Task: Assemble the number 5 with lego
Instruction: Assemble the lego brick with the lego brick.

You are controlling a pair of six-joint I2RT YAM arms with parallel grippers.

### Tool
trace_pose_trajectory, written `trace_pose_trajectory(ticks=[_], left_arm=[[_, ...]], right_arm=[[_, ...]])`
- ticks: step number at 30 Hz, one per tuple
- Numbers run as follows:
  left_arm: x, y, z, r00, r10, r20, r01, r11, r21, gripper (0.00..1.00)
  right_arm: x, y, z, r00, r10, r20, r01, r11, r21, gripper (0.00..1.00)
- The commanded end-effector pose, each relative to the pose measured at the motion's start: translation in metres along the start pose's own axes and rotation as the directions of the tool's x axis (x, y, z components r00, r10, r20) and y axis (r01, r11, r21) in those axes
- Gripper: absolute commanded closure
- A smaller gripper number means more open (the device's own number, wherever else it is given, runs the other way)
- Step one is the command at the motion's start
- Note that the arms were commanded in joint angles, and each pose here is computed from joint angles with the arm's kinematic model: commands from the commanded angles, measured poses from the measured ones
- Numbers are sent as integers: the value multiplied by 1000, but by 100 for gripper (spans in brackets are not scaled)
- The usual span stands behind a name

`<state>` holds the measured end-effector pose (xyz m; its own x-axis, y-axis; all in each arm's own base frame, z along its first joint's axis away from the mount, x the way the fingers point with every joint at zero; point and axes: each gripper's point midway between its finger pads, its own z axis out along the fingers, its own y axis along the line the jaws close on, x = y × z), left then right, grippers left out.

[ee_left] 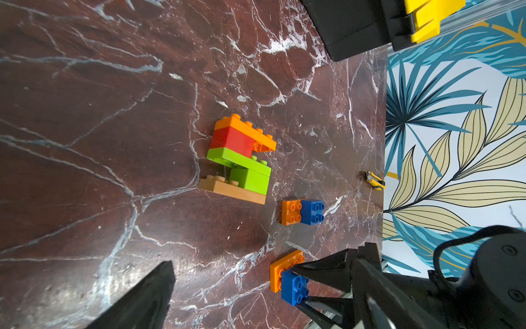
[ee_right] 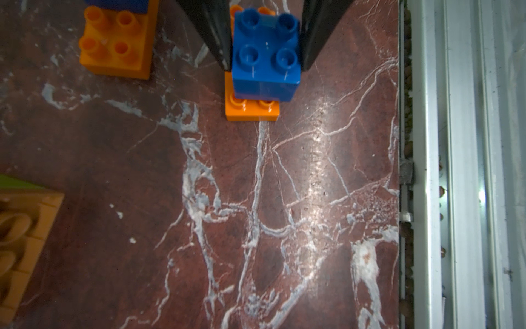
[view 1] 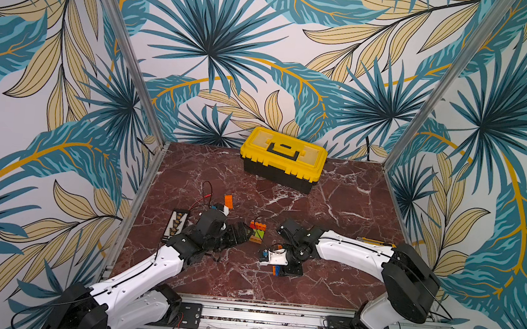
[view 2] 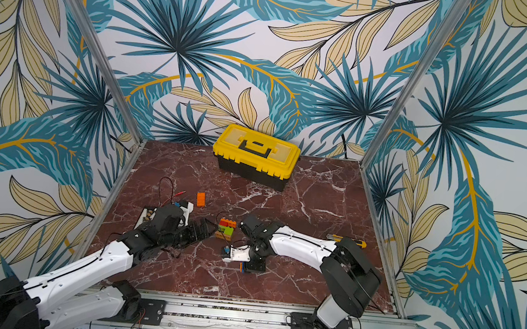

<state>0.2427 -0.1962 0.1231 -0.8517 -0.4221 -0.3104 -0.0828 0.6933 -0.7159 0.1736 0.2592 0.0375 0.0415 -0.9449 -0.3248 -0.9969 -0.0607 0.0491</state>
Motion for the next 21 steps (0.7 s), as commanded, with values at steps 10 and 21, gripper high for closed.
trace_pose_trajectory(ticks=[10,21], left_arm=[[3,3,3,1000,-2,-8,2,1000,6,0],[4,4,4,1000,-4,-12,5,1000,4,0]], right_arm=[[-1,3,-6,1000,-17,11,17,1000,16,65],[-2,3,-4,999,-33,8,33,999,4,72]])
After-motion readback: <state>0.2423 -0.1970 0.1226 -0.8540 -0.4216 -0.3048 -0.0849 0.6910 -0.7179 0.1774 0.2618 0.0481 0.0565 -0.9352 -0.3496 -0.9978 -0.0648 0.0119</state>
